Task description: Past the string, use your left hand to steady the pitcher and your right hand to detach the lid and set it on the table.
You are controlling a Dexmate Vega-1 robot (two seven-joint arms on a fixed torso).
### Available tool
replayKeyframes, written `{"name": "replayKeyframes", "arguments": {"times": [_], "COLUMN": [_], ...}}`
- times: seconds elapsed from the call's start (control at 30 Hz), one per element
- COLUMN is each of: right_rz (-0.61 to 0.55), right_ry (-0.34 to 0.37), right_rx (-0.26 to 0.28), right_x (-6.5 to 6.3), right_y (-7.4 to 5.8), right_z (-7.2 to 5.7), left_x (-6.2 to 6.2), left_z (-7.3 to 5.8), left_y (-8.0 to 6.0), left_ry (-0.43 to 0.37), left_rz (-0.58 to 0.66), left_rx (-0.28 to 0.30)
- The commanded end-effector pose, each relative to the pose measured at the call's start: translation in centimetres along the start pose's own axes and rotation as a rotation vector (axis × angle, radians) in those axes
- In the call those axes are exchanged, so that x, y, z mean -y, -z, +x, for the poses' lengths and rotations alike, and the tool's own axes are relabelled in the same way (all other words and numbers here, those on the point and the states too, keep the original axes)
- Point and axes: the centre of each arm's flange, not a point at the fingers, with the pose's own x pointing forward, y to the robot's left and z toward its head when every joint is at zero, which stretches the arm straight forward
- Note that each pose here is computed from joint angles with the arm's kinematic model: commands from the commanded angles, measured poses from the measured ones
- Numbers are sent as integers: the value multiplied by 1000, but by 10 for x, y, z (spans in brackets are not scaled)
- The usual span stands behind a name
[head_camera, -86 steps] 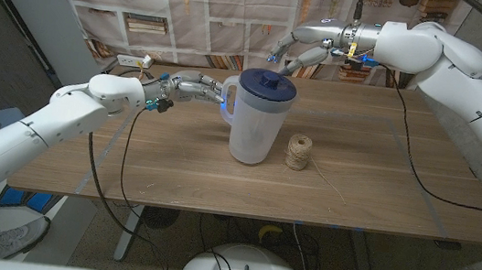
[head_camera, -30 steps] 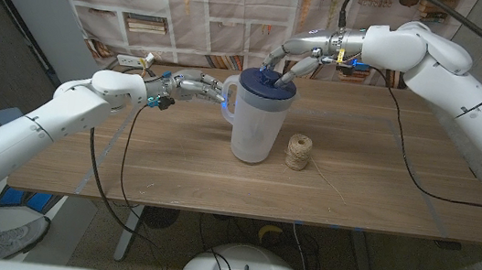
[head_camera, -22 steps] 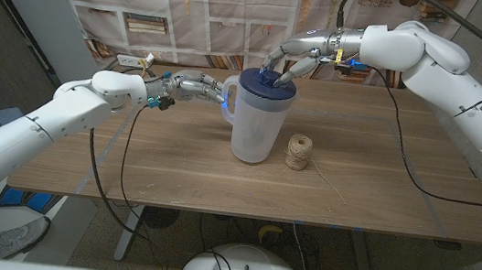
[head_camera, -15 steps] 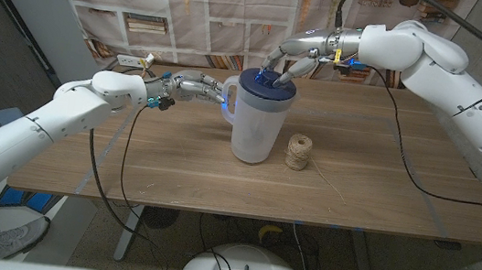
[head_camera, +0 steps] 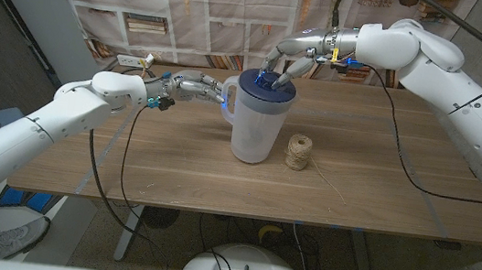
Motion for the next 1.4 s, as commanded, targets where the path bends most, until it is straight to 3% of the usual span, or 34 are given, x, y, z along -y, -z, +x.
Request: {"name": "replayKeyframes", "arguments": {"times": [0.03,0.6,1.4], "right_rz": [13,53,56], "right_ry": [56,114,148], "right_rx": [6,3,3], "right_x": [-3,-5,-1], "right_y": [3,8,5], "right_z": [1,-3,-14], "left_x": [-4,-3,4], "left_z": [2,3,0], "left_y": [0,1,-1], "left_ry": [0,1,2], "left_rz": [0,-5,1], "left_rx": [-1,2,-7]}}
